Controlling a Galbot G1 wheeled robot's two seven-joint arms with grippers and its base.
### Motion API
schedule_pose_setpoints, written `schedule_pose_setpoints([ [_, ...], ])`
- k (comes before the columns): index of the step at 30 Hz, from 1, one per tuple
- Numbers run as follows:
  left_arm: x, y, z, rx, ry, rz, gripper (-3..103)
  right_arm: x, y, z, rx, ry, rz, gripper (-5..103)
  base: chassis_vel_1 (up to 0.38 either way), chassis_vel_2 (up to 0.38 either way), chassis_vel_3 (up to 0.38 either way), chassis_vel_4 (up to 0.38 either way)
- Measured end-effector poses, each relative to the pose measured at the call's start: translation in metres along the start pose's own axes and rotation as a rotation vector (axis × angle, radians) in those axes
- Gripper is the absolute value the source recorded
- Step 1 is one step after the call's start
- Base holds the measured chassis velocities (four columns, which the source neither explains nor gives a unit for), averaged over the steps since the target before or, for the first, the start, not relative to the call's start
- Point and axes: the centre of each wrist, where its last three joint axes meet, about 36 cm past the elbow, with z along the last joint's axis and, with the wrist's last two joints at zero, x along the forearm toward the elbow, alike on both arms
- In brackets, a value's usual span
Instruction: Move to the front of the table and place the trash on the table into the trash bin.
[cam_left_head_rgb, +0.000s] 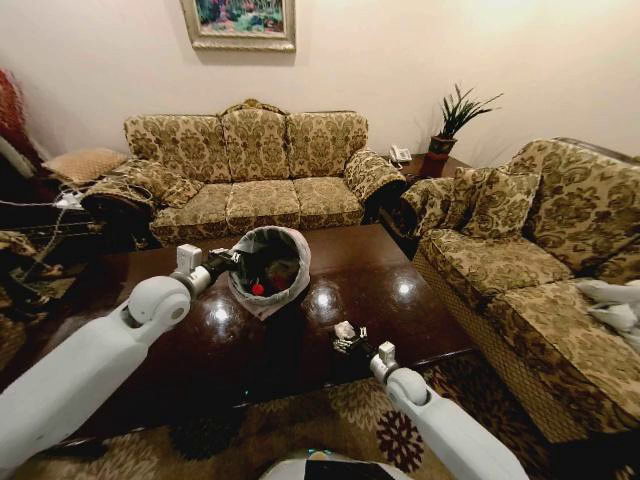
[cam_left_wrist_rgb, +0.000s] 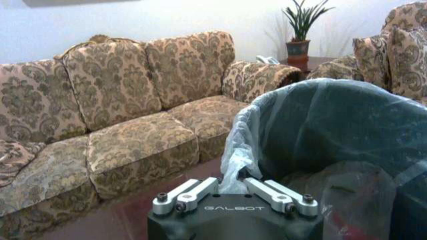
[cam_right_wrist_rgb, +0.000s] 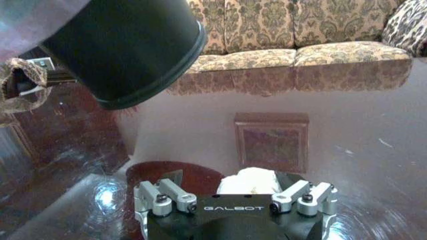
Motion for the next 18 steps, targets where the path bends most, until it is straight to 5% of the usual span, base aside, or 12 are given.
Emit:
schedule_pose_setpoints([
  [8, -0.0004, -0.0011, 0.0013, 0.002, 0.000, 0.003, 2, -0.0082, -0.0029, -0.0016, 0.004, -0.002, 0.013, 76, 0.000, 0.000, 0.000, 0.000],
  [14, 0.0001, 0.0000, 0.0002, -0.002, -0.003, 0.004, 2, -0.0075, -0.0025, -0.0015, 0.010, 0.000, 0.032, 54, 0.000, 0.000, 0.000, 0.000],
  [15, 0.0001, 0.0002, 0.0001, -0.002, -0.006, 0.005, 2, -0.0069, -0.0024, -0.0006, 0.016, 0.002, 0.037, 44, 0.000, 0.000, 0.000, 0.000],
  [18, 0.0000, 0.0004, 0.0003, -0.001, -0.009, 0.006, 2, -0.0064, -0.0026, 0.0006, 0.022, 0.003, 0.045, 38, 0.000, 0.000, 0.000, 0.000],
])
